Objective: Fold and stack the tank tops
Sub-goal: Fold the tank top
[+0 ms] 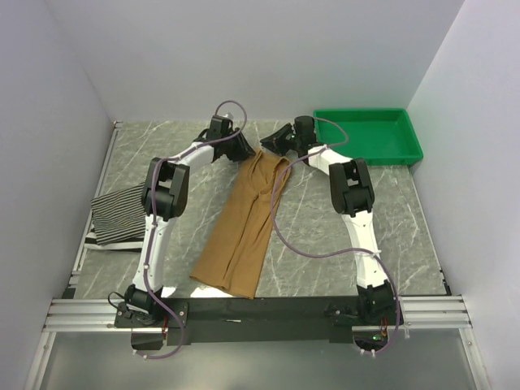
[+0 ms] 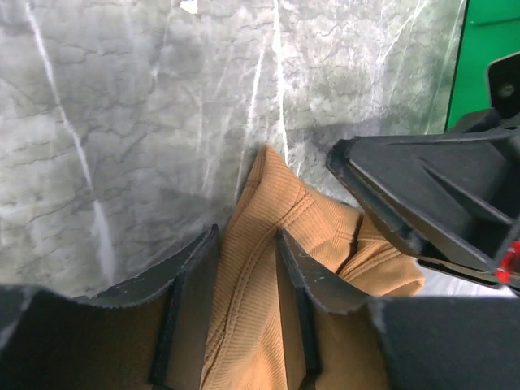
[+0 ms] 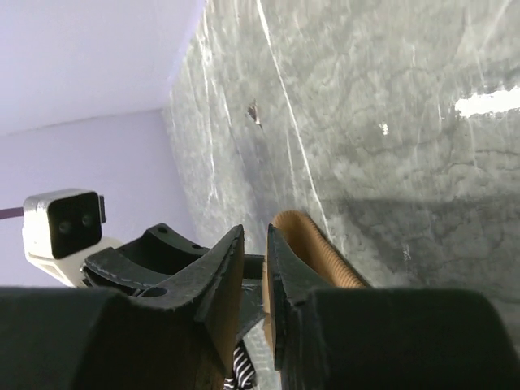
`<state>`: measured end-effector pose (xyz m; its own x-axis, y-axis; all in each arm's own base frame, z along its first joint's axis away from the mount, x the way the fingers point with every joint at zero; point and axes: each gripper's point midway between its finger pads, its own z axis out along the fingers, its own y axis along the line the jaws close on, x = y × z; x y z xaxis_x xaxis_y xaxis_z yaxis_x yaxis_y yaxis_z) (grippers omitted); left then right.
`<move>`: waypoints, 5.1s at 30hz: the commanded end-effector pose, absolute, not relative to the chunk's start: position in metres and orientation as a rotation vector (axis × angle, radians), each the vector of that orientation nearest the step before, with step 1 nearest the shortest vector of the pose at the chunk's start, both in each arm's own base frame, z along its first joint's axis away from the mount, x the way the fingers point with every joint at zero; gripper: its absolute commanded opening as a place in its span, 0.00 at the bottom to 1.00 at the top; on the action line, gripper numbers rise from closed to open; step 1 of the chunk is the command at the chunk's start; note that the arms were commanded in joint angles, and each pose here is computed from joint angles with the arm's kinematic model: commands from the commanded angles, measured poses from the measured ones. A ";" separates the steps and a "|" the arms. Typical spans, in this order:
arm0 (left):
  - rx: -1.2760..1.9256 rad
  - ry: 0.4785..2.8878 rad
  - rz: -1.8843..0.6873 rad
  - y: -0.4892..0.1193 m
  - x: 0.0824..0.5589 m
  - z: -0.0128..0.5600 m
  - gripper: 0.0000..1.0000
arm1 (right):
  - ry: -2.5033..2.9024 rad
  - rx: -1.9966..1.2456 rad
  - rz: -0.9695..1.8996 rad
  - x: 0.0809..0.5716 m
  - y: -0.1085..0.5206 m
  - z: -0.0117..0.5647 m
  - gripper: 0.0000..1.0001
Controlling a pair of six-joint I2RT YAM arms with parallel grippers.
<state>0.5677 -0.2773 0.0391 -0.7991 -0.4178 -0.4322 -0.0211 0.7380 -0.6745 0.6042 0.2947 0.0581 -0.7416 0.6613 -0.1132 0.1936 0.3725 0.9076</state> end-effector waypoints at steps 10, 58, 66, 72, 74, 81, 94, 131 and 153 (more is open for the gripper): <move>-0.181 2.380 -0.609 -0.281 0.576 0.027 0.45 | 2.104 0.566 1.018 0.578 0.249 0.166 0.22; -0.155 2.410 -0.515 -0.271 0.570 0.007 0.40 | 2.341 0.443 0.666 0.518 0.226 0.078 0.10; -0.161 2.411 -0.523 -0.270 0.571 0.006 0.40 | 2.405 0.452 0.666 0.521 0.236 0.050 0.10; -0.166 2.409 -0.539 -0.271 0.572 0.004 0.40 | 2.520 0.491 0.581 0.520 0.232 0.016 0.08; -0.168 2.406 -0.539 -0.270 0.573 0.004 0.40 | 2.533 0.496 0.555 0.522 0.229 0.011 0.08; -0.249 2.358 -0.570 -0.264 0.589 0.008 0.40 | 2.548 0.469 0.535 0.549 0.223 0.008 0.09; -0.403 2.024 -0.830 -0.246 0.666 0.066 0.58 | 2.283 0.296 0.848 0.629 0.230 0.066 0.36; -0.771 2.431 -0.528 -0.154 0.192 0.052 0.55 | 2.542 0.311 0.693 0.168 0.255 0.051 0.67; -0.702 2.465 -0.435 -0.147 0.192 0.002 0.51 | 2.555 0.445 0.563 0.152 0.276 0.009 0.51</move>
